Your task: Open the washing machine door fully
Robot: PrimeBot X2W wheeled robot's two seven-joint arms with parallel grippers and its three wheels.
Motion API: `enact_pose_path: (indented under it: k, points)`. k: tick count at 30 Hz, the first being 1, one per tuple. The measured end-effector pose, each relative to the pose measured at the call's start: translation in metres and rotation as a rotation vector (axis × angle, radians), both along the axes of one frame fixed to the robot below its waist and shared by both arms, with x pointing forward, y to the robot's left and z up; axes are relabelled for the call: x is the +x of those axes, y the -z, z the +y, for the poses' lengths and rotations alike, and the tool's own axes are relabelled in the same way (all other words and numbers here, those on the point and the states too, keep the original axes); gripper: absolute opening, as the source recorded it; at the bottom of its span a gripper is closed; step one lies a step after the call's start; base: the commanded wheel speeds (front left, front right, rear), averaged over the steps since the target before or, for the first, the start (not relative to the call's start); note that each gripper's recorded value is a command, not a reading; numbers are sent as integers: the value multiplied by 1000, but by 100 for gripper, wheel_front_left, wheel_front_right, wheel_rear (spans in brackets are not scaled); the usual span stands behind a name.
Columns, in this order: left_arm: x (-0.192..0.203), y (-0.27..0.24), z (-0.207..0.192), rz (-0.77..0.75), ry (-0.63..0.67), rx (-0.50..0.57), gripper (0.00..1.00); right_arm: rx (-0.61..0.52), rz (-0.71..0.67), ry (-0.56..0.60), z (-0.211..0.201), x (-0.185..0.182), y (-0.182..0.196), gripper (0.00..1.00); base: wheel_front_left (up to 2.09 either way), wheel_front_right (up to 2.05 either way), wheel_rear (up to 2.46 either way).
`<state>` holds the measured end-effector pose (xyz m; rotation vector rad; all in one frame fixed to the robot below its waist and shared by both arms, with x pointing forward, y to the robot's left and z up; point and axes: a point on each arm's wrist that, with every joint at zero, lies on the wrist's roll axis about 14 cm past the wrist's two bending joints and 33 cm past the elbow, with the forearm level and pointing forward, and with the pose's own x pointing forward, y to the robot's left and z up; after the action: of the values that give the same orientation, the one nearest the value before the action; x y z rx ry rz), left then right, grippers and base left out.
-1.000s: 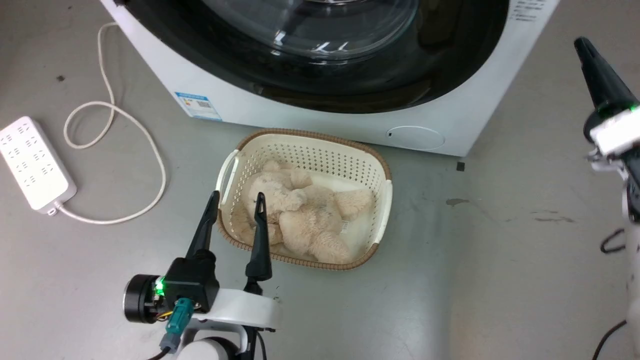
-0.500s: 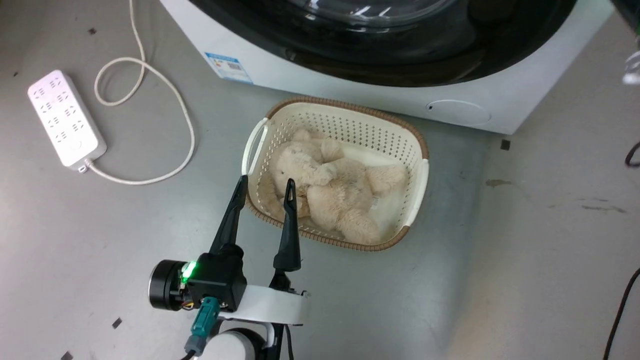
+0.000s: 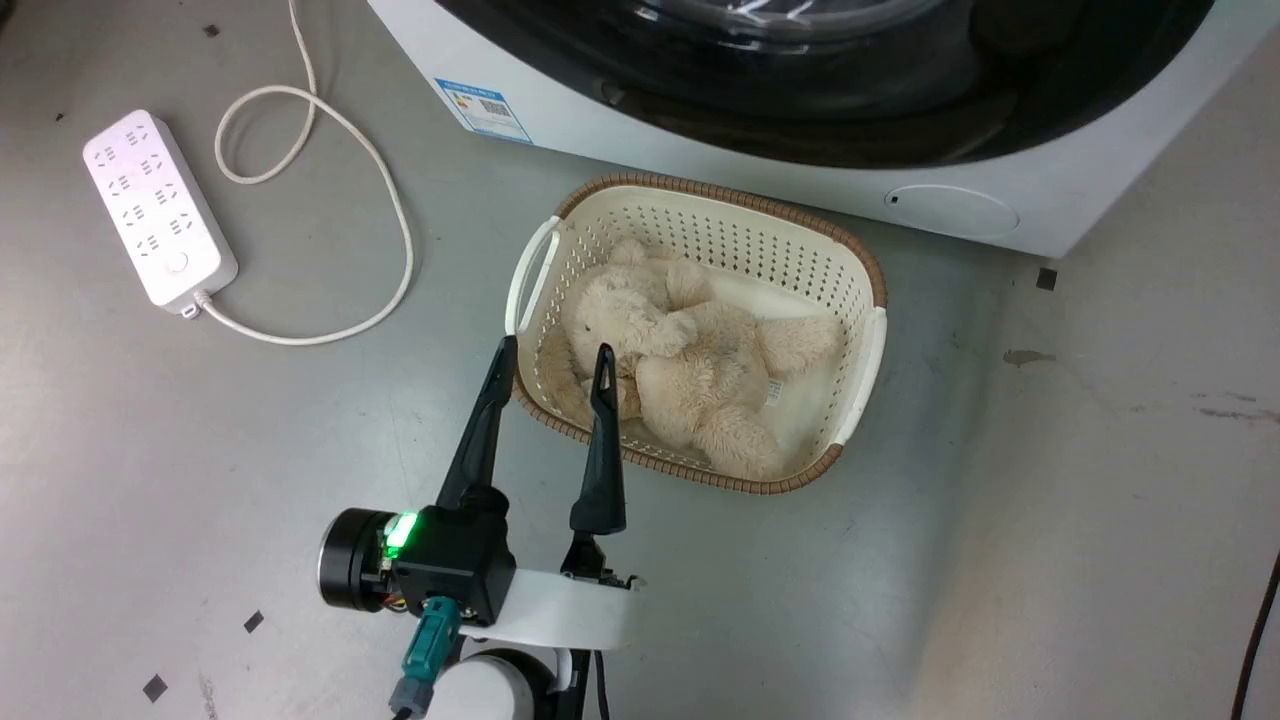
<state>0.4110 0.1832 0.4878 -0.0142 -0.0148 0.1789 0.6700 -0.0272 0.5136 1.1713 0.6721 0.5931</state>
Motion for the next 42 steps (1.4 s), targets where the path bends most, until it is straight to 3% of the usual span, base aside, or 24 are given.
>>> enact_pose_path:
  k: [5,12,13,19,20,28,42]
  points:
    - [-3,-9,0,-28,1,2,100,42,19,-43,4,-10,-9,0,0,0,0]
    - [-18,-34,2,-104,4,2,100,66,96,-131,17,-61,-10,0,0,0,0]
    - [-28,-41,3,-122,6,-3,100,61,116,-175,28,-86,-10,0,0,0,0]
    - [-44,-52,3,-152,19,-6,100,36,141,-285,54,-136,-8,0,0,0,0]
    - [-53,-54,4,-159,20,-4,100,40,142,-335,67,-159,-10,0,0,0,0]
    - [-81,-55,19,-166,-8,7,100,26,134,-483,94,-221,-11,0,0,0,0]
    - [-109,-49,38,-156,-29,13,100,49,123,-626,134,-286,-12,0,0,0,0]
